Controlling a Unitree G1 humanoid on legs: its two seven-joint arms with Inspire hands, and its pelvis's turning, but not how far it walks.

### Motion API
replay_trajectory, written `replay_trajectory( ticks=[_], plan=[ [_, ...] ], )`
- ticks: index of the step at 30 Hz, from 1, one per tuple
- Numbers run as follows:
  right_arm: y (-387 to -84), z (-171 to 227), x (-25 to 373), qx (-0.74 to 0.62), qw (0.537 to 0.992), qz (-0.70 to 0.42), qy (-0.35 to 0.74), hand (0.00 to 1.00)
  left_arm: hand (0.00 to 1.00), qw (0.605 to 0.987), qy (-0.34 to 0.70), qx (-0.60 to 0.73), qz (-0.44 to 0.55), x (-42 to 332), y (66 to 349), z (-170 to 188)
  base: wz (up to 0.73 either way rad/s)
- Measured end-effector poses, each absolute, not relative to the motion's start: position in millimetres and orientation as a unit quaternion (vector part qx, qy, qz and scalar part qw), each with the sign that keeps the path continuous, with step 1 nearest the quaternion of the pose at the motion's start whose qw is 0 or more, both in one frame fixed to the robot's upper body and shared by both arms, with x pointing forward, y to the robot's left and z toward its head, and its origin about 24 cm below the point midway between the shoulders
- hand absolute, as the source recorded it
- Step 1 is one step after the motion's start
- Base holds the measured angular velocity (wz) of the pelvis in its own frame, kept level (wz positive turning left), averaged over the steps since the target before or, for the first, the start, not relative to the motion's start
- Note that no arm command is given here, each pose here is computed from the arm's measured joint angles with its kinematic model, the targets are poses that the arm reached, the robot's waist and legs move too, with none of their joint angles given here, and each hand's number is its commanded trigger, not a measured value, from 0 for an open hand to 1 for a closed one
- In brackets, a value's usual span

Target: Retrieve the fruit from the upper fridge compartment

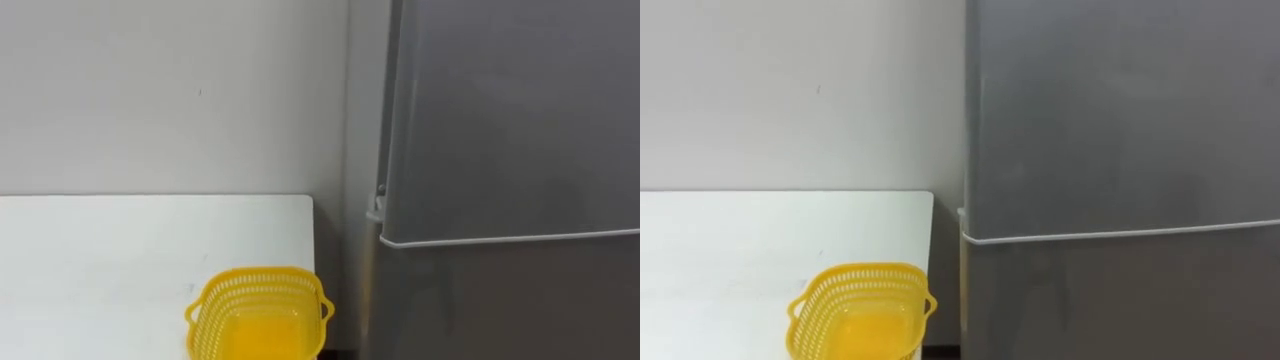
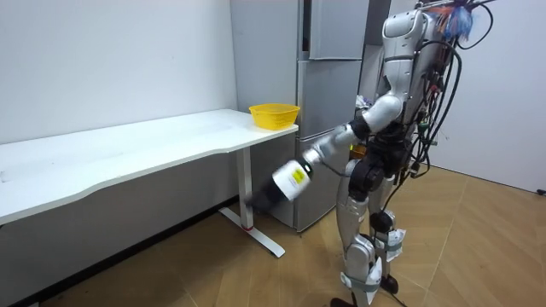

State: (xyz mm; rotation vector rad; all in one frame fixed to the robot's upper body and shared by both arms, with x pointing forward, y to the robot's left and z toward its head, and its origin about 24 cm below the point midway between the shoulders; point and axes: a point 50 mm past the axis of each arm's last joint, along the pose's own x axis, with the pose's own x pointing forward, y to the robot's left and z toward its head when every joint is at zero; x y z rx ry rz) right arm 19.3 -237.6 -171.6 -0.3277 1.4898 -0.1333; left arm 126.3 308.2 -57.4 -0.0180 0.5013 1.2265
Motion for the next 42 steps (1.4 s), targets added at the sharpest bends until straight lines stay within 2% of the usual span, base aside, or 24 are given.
replay_trajectory(
  ticks=[4, 8, 11, 17, 26, 30, 35, 42],
  plan=[
    [-239, -171, 20, -0.148, 0.724, -0.064, 0.671, 0.0, 0.0, 0.812, 0.035, -0.022, 0.582, 158, 310, 19, -0.02],
    [-240, -171, 15, -0.149, 0.725, -0.061, 0.67, 0.0, 0.0, 0.835, -0.125, -0.029, 0.535, 168, 298, 87, 0.0],
    [-238, -172, 10, -0.149, 0.723, -0.056, 0.673, 0.0, 0.0, 0.841, -0.222, -0.042, 0.491, 166, 287, 128, 0.04],
    [-236, -172, 3, -0.145, 0.716, -0.026, 0.682, 0.0, 0.0, 0.86, -0.354, -0.071, 0.36, 170, 259, 182, 0.1],
    [-233, -173, -8, -0.14, 0.7, 0.018, 0.7, 0.0, 0.0, 0.898, -0.363, -0.216, 0.123, 197, 226, 195, 0.01],
    [-234, -173, -9, -0.14, 0.691, 0.022, 0.709, 0.0, 0.0, 0.909, -0.358, -0.212, 0.022, 206, 205, 199, -0.03],
    [-234, -173, -10, -0.144, 0.687, 0.026, 0.712, 0.0, 0.0, 0.919, -0.335, -0.197, -0.059, 211, 187, 196, -0.05],
    [-234, -173, -2, -0.148, 0.692, 0.028, 0.706, 0.0, 0.0, 0.921, -0.322, -0.184, -0.122, 212, 175, 194, -0.05]
  ],
)
